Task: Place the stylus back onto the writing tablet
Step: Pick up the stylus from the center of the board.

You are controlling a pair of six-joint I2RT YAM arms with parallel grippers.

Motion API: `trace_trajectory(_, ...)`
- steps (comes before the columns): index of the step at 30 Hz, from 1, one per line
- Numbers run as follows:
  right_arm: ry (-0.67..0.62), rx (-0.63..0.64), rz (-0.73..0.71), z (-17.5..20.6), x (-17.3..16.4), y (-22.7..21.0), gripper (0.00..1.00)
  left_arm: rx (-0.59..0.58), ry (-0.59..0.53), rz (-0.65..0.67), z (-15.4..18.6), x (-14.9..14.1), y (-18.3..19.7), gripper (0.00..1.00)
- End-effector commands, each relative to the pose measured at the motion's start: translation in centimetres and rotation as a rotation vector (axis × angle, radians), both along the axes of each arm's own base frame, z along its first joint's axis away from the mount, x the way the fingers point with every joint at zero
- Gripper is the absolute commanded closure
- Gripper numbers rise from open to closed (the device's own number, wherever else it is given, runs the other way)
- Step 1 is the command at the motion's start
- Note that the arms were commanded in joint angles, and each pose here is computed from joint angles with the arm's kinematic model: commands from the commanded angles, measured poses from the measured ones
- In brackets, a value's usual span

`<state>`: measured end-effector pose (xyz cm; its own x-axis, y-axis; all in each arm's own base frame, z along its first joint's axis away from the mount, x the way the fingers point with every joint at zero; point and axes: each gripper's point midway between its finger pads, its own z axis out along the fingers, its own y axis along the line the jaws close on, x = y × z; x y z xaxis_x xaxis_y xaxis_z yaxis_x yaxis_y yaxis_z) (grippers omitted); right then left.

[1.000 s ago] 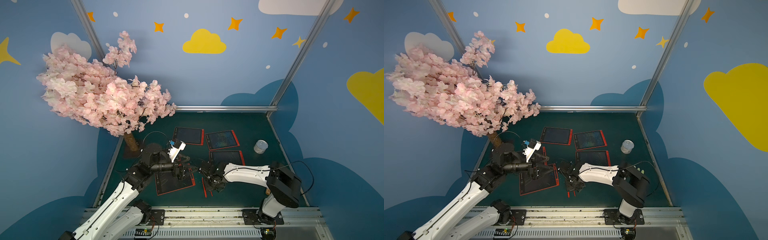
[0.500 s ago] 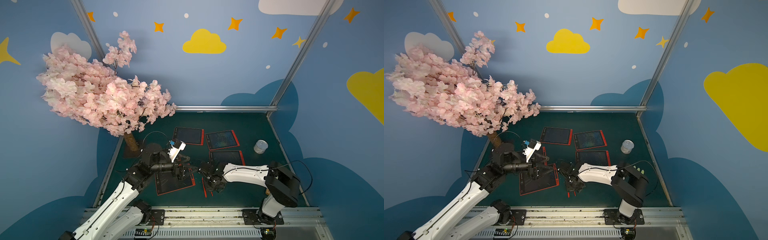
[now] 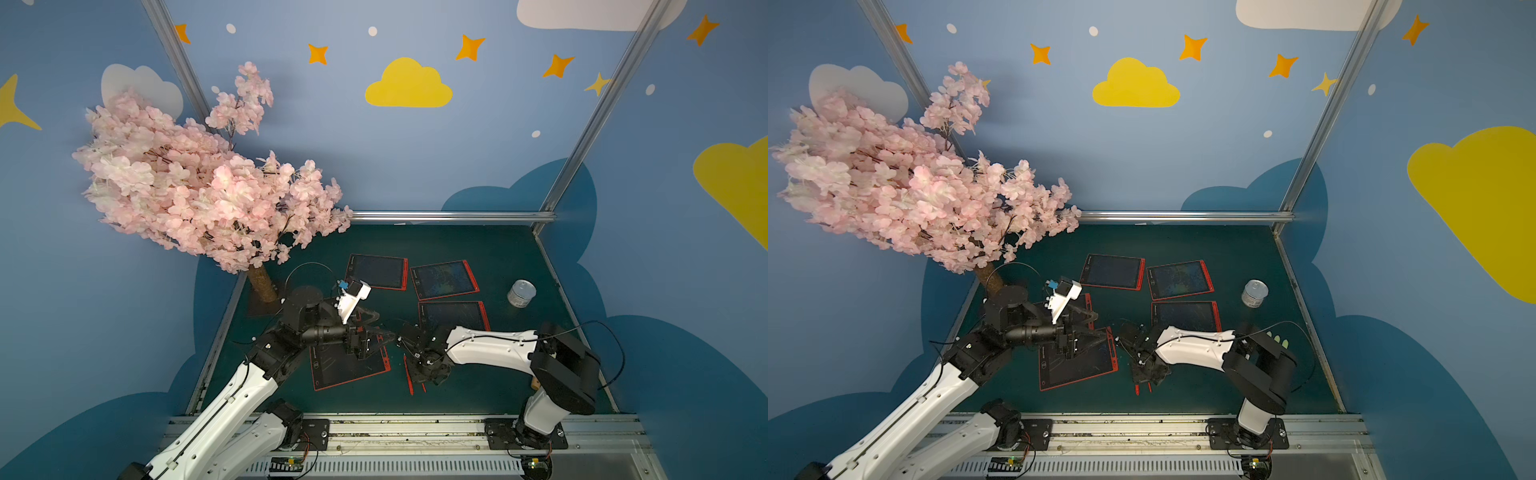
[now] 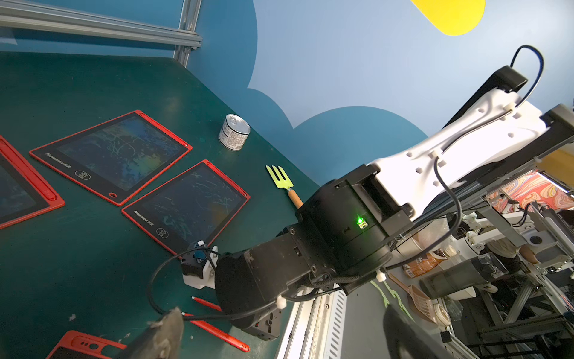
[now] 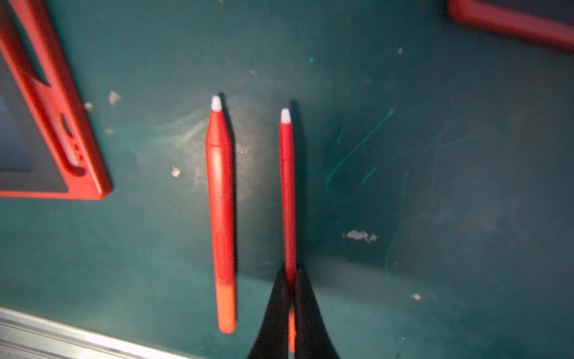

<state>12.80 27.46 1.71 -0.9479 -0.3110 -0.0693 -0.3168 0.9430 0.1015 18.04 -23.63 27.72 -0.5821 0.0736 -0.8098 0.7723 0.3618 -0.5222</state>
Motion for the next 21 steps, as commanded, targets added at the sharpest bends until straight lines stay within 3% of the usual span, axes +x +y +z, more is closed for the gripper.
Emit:
trace_trajectory(1, -0.034, -0.007, 0.014, 1.1, 0.3, -0.9, 1.00, 0.005, -0.005, 0.056, -0.4, 1.1, 0.3, 0.01)
trace_trajectory(8, -0.107, 0.086, 0.005, 3.9, 1.7, -1.6, 0.99, 0.070, 0.049, 0.186, -2.5, 2.6, 1.5, 0.01)
trace_trajectory(15, -0.159, 0.263, 0.016, 6.8, 3.4, -1.5, 0.99, 0.082, 0.231, 0.328, -5.7, 3.7, 2.5, 0.01)
trace_trajectory(21, -0.200, 0.361, 0.068, 8.9, 3.9, -1.0, 0.99, 0.090, 0.342, 0.357, -7.8, 4.3, 1.5, 0.05)
